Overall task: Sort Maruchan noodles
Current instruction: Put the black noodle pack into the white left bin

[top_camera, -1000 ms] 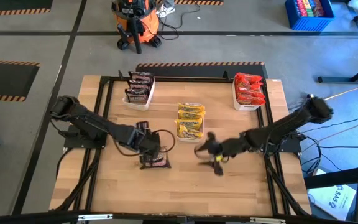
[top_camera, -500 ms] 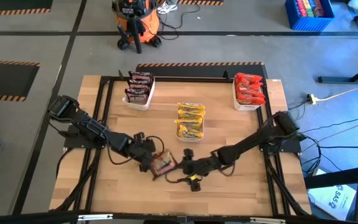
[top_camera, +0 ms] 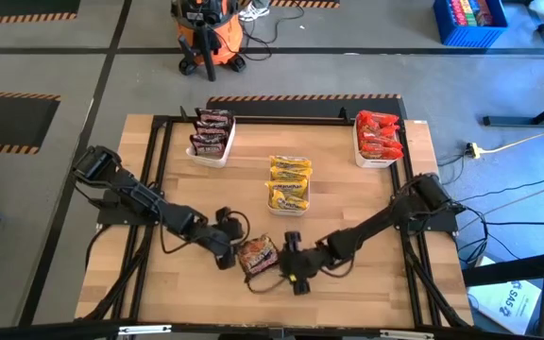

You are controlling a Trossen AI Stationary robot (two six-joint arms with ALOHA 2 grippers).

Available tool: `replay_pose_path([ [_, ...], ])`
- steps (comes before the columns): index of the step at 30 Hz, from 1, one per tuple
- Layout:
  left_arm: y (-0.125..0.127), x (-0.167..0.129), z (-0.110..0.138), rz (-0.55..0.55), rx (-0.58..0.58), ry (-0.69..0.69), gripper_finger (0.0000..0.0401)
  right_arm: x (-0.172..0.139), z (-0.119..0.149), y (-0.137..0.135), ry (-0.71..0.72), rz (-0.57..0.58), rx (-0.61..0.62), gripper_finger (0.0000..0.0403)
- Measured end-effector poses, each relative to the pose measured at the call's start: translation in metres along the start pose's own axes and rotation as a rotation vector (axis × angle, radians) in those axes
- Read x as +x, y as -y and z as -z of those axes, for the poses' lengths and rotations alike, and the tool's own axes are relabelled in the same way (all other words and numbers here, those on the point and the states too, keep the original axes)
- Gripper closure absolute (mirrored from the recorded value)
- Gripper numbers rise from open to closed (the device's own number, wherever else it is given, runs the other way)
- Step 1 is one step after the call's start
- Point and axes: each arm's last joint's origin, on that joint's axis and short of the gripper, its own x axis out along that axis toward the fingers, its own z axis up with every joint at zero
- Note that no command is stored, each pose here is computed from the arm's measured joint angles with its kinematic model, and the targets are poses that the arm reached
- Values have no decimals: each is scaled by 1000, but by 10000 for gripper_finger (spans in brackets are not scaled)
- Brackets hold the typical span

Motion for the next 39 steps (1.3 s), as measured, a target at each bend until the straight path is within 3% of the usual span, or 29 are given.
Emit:
replay_pose_path([
  [3, -5, 0, 0, -88, 39, 24, 196, 3, 7, -8, -15, 51, -38, 149],
  [6, -8, 6, 3, -128, 50, 10, 196, 5, 16, -3, -60, 229, -73, 149],
  [10, -4, 16, 14, -50, 47, -76, 196, 4, 21, 8, -91, 422, -97, 149],
  [13, 2, 25, 25, 23, 32, -157, 196, 2, 25, 12, -116, 506, -107, 149],
  [17, 12, 31, 29, 69, 39, -140, 196, -5, 29, 12, -142, 573, -87, 149],
  [28, 18, 21, 24, 108, 61, -99, 196, -56, 12, 8, -89, 359, 333, 149],
  [35, 19, 21, 23, 76, 62, -60, 196, -32, 24, 32, 95, -44, 657, 149],
  [39, 19, 21, 23, 63, 62, -48, 196, -27, 41, 45, 223, -102, 778, 149],
])
